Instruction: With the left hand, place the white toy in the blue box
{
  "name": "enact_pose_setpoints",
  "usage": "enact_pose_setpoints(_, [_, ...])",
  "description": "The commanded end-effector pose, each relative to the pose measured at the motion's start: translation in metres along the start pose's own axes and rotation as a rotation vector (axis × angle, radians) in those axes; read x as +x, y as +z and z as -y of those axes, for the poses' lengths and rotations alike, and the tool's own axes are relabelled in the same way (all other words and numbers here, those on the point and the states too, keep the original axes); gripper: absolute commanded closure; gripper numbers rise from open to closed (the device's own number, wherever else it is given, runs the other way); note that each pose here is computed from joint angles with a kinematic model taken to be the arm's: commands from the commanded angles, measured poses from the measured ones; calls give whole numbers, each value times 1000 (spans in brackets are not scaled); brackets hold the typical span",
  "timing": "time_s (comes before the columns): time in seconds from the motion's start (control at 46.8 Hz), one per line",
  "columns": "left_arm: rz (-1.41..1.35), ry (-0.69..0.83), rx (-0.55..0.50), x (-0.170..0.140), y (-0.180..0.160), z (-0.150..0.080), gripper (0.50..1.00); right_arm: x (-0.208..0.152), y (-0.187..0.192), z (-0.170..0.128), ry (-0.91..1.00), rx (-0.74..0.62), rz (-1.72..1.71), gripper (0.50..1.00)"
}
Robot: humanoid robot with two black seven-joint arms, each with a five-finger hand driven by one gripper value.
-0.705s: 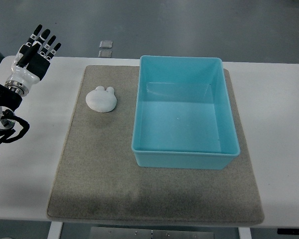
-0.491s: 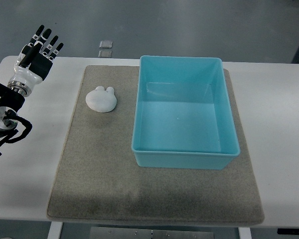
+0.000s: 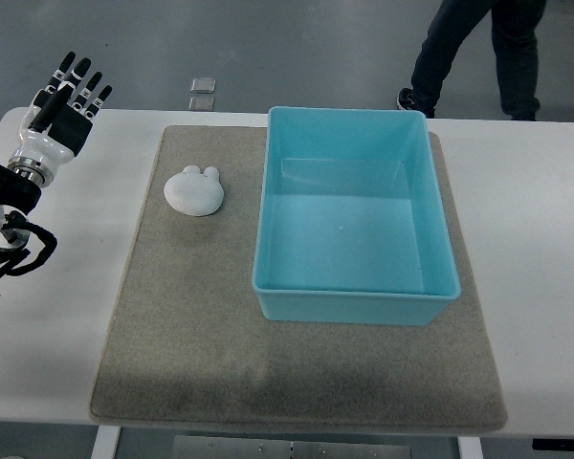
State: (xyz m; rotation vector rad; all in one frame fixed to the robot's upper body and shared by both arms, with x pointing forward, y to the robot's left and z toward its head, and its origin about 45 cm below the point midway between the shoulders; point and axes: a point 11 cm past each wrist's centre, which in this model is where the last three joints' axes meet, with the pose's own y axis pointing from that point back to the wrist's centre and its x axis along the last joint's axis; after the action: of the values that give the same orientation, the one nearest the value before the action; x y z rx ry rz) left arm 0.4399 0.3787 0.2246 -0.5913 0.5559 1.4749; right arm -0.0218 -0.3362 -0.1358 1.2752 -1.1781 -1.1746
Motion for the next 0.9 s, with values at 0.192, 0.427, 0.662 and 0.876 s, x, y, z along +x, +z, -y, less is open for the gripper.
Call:
enact_pose_setpoints(0.192, [15, 16, -8, 8, 3, -1, 504, 0, 0, 0, 1, 0, 0, 564])
enact_pose_setpoints(0.427, [-1, 7, 6, 3, -7, -1, 504, 0, 0, 0, 0, 0, 0, 564])
enact_pose_setpoints(0.662, [-5, -9, 11, 2, -9, -1, 504, 0, 0, 0, 0, 1, 0, 564])
enact_pose_setpoints(0.876, [-13, -51, 8, -1, -6, -1, 504, 0, 0, 0, 0, 0, 0, 564])
